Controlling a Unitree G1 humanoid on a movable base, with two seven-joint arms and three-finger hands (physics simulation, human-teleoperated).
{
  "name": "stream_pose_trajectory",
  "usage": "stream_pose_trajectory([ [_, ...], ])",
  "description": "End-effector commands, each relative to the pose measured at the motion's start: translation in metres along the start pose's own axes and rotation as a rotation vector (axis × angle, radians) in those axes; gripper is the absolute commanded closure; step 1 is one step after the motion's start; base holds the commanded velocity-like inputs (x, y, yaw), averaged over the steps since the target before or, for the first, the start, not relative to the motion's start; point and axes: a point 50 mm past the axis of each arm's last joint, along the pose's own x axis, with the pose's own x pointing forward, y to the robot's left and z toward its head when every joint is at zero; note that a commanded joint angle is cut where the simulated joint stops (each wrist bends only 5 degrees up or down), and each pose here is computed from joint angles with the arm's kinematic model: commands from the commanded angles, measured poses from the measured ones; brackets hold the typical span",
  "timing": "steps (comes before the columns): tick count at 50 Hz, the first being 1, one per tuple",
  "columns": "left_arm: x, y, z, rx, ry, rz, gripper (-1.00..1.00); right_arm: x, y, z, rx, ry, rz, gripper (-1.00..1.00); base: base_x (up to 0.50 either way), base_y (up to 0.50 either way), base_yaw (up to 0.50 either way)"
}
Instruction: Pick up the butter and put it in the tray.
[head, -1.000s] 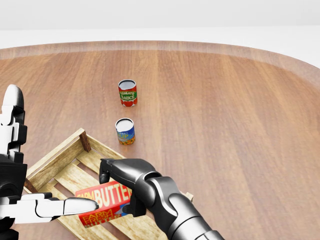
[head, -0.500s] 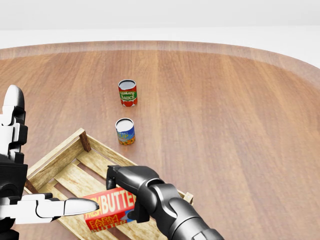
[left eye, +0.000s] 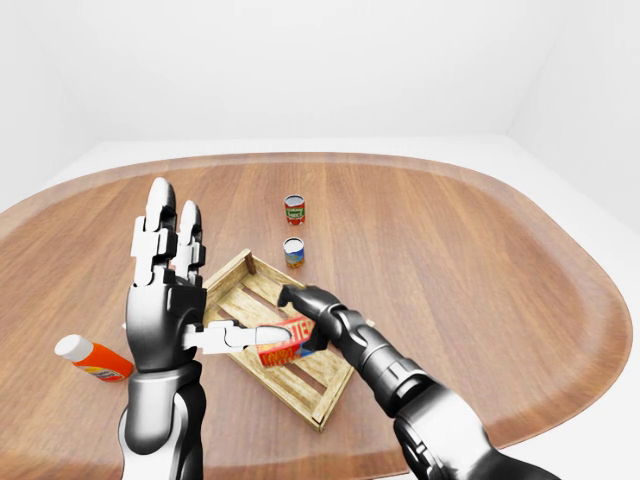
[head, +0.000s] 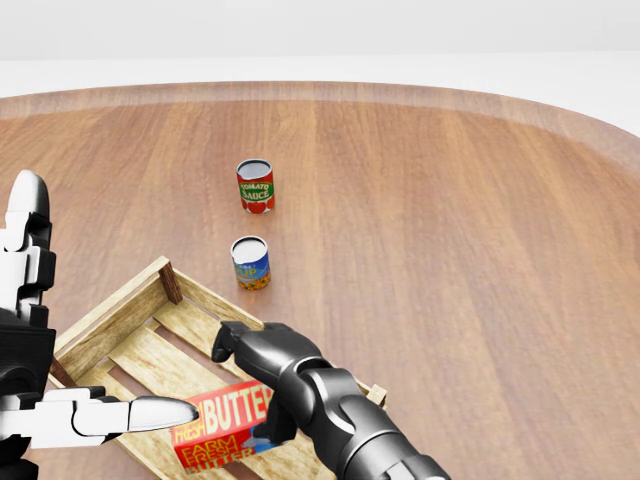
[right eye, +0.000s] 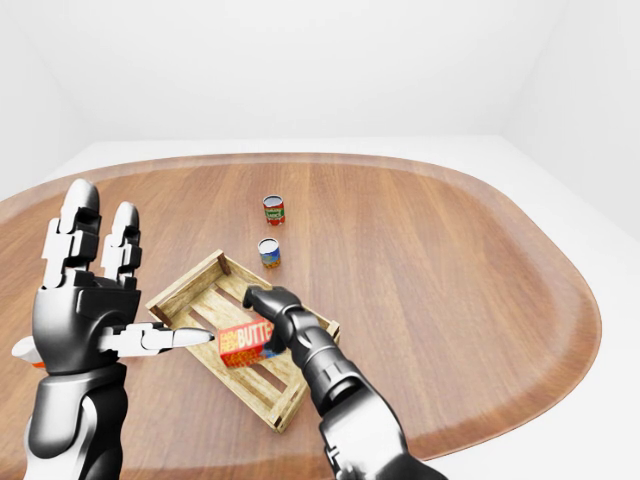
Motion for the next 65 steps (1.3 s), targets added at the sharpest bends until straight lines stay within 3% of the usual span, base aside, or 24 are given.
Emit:
stream_pose_trajectory([
  [1, 0.0, 0.0, -0.001, -0.001, 0.005, -0.001, -1.0, 0.0, -0.011, 0.003, 0.06, -0.016, -0.046, -1.0, 0.0, 0.0, 0.0],
  [29, 0.0, 0.0, 0.001, -0.001, -0.003, -0.001, -1.0, -0.001, -0.018, 0.005, 0.057, -0.033, -0.069, -1.0, 0.0, 0.0, 0.0],
  [34, 0.0, 0.0, -0.001, -0.001, 0.004, -0.001, -1.0, -0.008, -0.029, 0.015, 0.06, -0.099, -0.096, -1.0, 0.0, 0.0, 0.0],
  [37, 0.0, 0.0, 0.001, -0.001, -0.002, 0.0, -1.0, -0.022, -0.043, 0.027, 0.037, -0.172, -0.132, -1.0, 0.0, 0.0, 0.0],
  [43, 0.0, 0.001, 0.003, 0.0, -0.011, 0.002, -1.0, -0.063, -0.074, 0.036, 0.035, -0.165, -0.223, -1.0, 0.0, 0.0, 0.0],
  [47, 0.0, 0.001, 0.003, 0.0, -0.012, 0.002, -1.0, -0.1, -0.093, 0.053, -0.032, -0.236, -0.308, -1.0, 0.0, 0.0, 0.0],
  [51, 0.0, 0.0, 0.002, 0.0, -0.009, 0.001, -1.0, -0.123, -0.102, 0.063, -0.082, -0.271, -0.359, -1.0, 0.0, 0.0, 0.0],
  [53, 0.0, 0.0, 0.002, 0.0, -0.009, 0.0, -1.0, -0.143, -0.111, 0.071, -0.117, -0.293, -0.449, -1.0, 0.0, 0.0, 0.0],
  [61, 0.0, 0.001, 0.004, -0.001, -0.016, 0.002, -1.0, -0.178, -0.13, 0.072, -0.154, -0.305, -0.622, -1.0, 0.0, 0.0, 0.0],
  [65, 0.0, 0.001, 0.003, 0.0, -0.012, 0.002, -1.0, -0.187, -0.133, 0.071, -0.161, -0.314, -0.659, -1.0, 0.0, 0.0, 0.0],
])
